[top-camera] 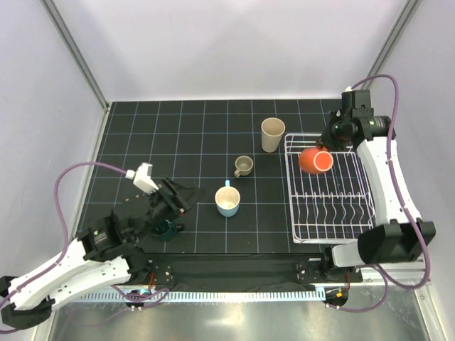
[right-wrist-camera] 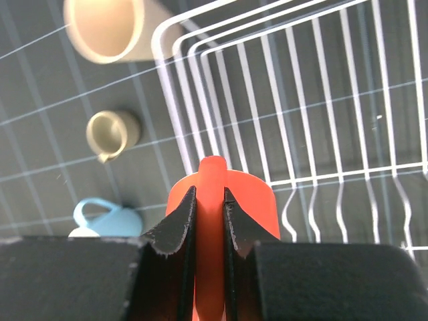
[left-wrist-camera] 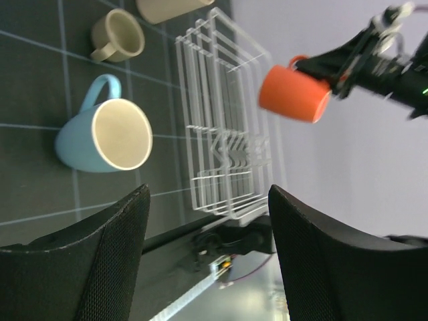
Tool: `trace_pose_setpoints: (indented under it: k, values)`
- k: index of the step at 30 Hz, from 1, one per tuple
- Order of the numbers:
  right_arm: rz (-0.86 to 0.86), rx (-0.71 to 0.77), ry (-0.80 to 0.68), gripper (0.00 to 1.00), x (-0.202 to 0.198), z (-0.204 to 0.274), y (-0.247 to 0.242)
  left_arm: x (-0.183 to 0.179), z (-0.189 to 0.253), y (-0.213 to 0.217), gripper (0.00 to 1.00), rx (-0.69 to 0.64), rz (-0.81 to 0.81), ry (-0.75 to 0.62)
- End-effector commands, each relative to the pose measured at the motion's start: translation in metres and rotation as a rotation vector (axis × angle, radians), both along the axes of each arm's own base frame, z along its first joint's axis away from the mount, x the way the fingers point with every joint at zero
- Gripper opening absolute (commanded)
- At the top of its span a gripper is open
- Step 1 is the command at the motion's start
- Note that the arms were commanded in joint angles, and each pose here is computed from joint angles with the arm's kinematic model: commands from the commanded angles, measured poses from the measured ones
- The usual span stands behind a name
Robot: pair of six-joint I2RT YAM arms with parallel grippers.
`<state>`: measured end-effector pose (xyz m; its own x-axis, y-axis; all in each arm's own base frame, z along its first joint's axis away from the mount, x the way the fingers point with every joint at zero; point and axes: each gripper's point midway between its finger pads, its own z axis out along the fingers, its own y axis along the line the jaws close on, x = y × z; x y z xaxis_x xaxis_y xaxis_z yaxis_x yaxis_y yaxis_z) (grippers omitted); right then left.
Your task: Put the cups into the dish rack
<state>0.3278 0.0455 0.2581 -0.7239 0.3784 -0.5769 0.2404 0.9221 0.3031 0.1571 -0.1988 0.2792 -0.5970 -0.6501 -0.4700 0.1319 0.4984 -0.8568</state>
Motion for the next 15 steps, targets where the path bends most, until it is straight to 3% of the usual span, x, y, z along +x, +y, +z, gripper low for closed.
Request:
trace_pose_setpoints:
  k: [1, 7, 15]
  values:
    - [-0.002, -0.002, -0.028, 0.04, 0.024, 0.007, -0.011, 0.004, -0.013, -0.010, 0.70, 0.151, -0.040, -0.003]
    - [0.003, 0.021, 0.097, 0.04, 0.051, -0.045, -0.007, 0.004, -0.017, -0.036, 0.71, 0.246, -0.146, 0.011]
    - [0.003, 0.022, 0.223, 0.04, 0.074, -0.094, -0.007, 0.009, -0.034, -0.058, 0.71, 0.222, -0.177, 0.022]
